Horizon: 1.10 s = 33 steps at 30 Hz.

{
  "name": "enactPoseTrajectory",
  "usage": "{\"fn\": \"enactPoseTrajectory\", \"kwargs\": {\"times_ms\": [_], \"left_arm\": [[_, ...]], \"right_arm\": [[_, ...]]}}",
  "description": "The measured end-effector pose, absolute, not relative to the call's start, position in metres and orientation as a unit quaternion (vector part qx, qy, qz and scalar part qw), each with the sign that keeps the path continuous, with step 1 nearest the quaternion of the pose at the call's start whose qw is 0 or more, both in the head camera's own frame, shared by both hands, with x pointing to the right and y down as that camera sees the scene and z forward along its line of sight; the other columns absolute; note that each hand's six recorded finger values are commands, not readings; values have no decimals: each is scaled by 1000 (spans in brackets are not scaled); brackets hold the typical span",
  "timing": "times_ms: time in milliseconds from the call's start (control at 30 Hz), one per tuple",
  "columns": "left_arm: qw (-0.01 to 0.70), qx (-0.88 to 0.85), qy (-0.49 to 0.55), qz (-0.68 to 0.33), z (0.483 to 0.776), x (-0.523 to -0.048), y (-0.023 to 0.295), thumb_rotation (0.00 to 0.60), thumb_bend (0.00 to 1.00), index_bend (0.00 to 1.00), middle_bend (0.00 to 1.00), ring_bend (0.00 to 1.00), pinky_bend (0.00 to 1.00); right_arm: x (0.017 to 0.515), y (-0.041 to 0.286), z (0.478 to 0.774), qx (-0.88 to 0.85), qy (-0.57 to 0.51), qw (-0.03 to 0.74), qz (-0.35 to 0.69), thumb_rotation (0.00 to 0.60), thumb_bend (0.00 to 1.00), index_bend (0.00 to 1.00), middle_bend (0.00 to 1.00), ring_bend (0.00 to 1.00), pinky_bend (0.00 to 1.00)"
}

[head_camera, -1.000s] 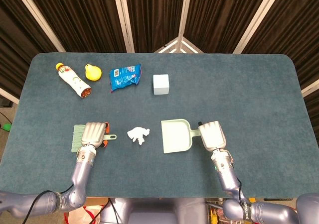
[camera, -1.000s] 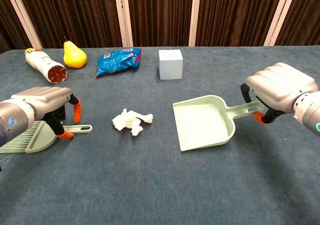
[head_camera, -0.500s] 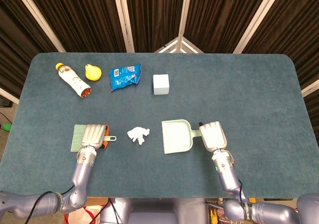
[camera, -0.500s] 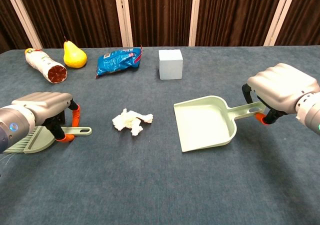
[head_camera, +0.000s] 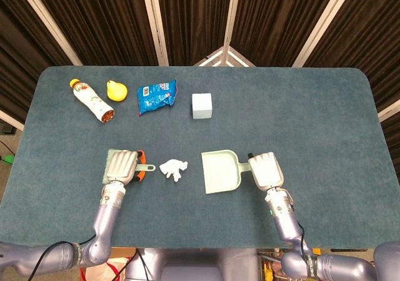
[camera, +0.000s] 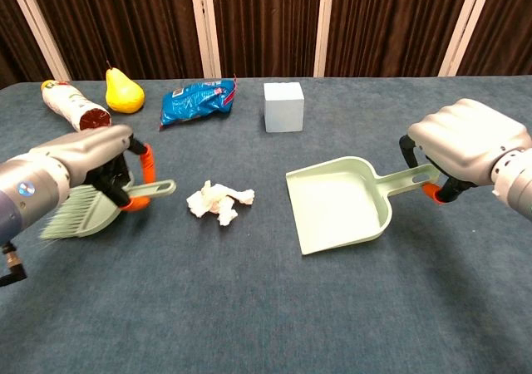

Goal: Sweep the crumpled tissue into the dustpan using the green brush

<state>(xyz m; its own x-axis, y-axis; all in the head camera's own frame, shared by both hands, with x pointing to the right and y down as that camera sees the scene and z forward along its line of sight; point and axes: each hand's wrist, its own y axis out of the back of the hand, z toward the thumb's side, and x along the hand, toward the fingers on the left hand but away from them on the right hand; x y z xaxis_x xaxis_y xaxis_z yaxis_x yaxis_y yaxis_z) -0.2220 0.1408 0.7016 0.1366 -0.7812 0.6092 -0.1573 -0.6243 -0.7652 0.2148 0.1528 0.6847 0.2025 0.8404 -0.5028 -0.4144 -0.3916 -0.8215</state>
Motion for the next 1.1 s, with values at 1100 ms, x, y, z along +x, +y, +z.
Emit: {"fn": "enactPoseTrajectory", "kwargs": {"times_ms": [1100], "left_arm": [[192,-794,433,-381,644,-68,122,600,673,782,1000,1000,1000]], "right_arm": [[217,140,669,-556,-185,529,614,600,468,586,820,844,821]]}}
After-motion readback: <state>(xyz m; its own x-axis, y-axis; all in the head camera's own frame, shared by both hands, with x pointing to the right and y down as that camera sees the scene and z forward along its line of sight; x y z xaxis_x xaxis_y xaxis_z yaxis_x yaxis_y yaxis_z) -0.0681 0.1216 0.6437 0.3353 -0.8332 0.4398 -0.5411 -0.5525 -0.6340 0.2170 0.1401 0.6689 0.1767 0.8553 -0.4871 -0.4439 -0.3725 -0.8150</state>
